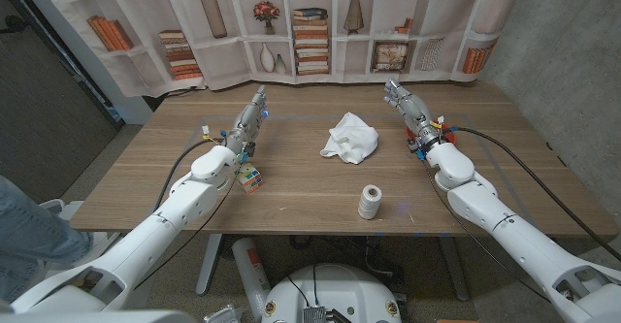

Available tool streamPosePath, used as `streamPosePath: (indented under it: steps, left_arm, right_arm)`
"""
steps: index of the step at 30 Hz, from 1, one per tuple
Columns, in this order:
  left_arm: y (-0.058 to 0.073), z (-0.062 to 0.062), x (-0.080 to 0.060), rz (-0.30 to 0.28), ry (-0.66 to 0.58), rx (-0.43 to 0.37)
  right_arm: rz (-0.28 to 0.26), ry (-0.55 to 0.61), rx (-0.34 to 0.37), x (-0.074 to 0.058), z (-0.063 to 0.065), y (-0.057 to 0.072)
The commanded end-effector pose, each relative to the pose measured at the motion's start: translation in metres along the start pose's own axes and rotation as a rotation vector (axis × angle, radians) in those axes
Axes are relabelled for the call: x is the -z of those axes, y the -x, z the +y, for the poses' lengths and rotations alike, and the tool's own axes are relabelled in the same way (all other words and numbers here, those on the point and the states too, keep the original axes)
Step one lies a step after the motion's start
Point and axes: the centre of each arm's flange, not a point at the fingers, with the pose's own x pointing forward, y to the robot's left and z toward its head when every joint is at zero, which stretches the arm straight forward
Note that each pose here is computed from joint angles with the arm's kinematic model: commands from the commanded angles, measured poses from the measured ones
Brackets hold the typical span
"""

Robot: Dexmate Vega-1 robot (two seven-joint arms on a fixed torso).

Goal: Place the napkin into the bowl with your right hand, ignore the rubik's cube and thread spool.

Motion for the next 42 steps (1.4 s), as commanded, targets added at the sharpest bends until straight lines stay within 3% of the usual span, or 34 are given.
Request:
streamPosePath:
  steps: [1, 25, 42]
  left_arm:
    - [0.007, 0.003, -0.003, -0.014, 0.000, -0.005]
    - [0.011, 0.005, -0.004, -0.015, -0.001, 0.000]
    - [0.011, 0.007, -0.008, -0.006, -0.030, 0.004]
  right_arm:
    - [-0.031, 0.072, 0.001, -0.005, 0.010, 0.001]
    - [-0.104, 0.238, -0.009, -0.021, 0.028, -0.003]
    - [-0.142, 0.345, -0.033, -0.023, 0.040, -0.009]
